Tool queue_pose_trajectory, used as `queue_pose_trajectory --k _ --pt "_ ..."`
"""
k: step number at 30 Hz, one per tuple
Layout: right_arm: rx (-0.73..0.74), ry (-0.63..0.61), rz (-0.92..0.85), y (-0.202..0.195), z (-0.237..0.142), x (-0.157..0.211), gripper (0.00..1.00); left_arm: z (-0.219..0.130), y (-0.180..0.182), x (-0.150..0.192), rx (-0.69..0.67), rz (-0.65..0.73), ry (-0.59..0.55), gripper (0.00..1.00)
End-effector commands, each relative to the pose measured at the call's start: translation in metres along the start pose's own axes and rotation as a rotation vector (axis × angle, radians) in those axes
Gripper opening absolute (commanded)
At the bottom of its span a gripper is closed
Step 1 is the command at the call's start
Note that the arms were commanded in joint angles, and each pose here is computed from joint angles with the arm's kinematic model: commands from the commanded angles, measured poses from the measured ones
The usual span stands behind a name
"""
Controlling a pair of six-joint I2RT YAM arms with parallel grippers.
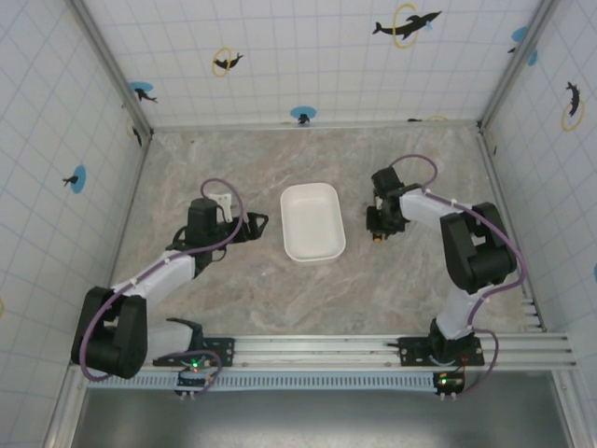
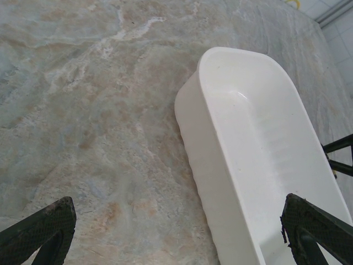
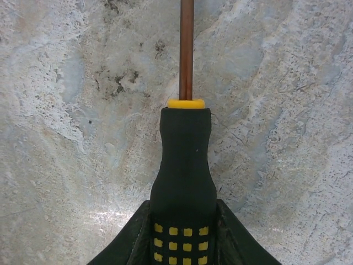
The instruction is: Put the screwdriver in the bin
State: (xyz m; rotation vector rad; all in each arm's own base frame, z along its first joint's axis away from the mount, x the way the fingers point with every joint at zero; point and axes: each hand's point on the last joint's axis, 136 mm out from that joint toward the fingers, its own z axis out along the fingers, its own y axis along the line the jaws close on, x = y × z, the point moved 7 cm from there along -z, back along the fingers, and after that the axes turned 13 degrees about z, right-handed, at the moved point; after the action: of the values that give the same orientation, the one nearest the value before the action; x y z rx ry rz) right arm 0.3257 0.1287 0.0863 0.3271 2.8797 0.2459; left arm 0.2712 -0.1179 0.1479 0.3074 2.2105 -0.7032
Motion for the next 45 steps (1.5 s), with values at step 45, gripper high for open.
queue_pose_trajectory --k 45 --pt "-0.277 0.12 -0.105 0.159 -0.031 0.092 0.0 0.003 -0.003 -0.006 0.004 0.072 0.03 0.98"
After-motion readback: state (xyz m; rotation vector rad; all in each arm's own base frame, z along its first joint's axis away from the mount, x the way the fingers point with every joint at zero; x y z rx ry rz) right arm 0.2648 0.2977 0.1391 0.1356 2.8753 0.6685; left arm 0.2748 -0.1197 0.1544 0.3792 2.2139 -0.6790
